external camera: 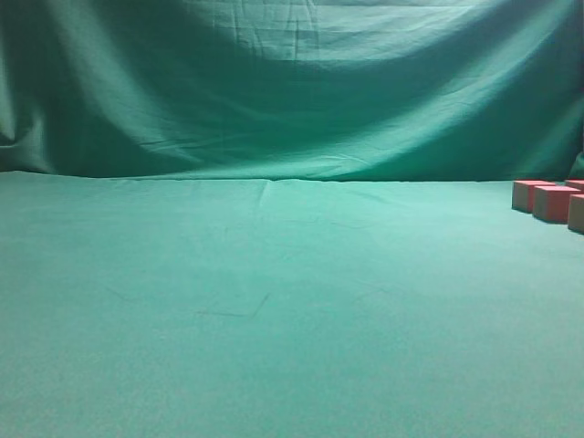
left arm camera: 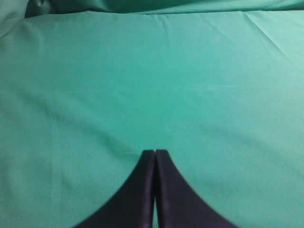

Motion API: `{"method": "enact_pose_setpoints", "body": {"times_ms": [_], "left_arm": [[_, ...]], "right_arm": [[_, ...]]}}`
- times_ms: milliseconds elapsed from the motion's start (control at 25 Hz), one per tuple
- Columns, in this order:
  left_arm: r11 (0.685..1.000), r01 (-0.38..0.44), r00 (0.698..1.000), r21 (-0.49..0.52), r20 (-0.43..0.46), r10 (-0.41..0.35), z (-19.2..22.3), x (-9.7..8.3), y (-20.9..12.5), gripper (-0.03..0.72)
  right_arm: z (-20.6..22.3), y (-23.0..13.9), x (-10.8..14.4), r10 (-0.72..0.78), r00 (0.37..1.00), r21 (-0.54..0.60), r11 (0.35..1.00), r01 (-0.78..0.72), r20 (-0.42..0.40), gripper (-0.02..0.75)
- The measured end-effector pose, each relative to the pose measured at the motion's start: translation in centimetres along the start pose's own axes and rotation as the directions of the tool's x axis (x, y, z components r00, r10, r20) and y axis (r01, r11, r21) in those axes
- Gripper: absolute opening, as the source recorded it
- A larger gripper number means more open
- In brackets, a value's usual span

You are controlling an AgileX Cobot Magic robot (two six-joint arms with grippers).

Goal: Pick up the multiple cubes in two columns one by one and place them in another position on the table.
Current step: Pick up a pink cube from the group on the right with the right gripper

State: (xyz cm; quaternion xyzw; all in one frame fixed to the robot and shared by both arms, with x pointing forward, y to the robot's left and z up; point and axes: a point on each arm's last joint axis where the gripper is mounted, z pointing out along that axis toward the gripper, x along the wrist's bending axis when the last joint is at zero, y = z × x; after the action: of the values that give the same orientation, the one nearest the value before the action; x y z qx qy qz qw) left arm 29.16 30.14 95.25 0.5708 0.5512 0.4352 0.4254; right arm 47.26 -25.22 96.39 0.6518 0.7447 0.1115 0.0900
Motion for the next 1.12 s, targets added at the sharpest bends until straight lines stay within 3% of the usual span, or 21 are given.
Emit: {"method": "enact_pose_setpoints", "body": {"times_ms": [520,720,960,1120], "left_arm": [[1.000,0.000,1.000,0.000,0.000,0.000,0.0,0.0,0.0,0.000],[1.000,0.000,1.000,0.000,0.000,0.000,0.0,0.0,0.0,0.000],[1.000,0.000,1.000,0.000,0.000,0.000,0.0,0.0,0.0,0.000],[1.000,0.000,1.000,0.000,0.000,0.000,0.0,0.0,0.0,0.000]], "right_arm": [[3.6,0.9,0.1,0.000,1.000,0.018,1.000,0.000,0.002,0.486],[4.0,0.9,-0.1,-0.032,0.999,0.032,0.999,0.031,0.021,0.257],[2.4,2.5,0.1,0.005,1.000,0.121,0.993,-0.007,0.017,0.262],[-0.3,4.7,1.4,0.008,0.998,0.177,0.984,0.002,-0.056,0.262]]}}
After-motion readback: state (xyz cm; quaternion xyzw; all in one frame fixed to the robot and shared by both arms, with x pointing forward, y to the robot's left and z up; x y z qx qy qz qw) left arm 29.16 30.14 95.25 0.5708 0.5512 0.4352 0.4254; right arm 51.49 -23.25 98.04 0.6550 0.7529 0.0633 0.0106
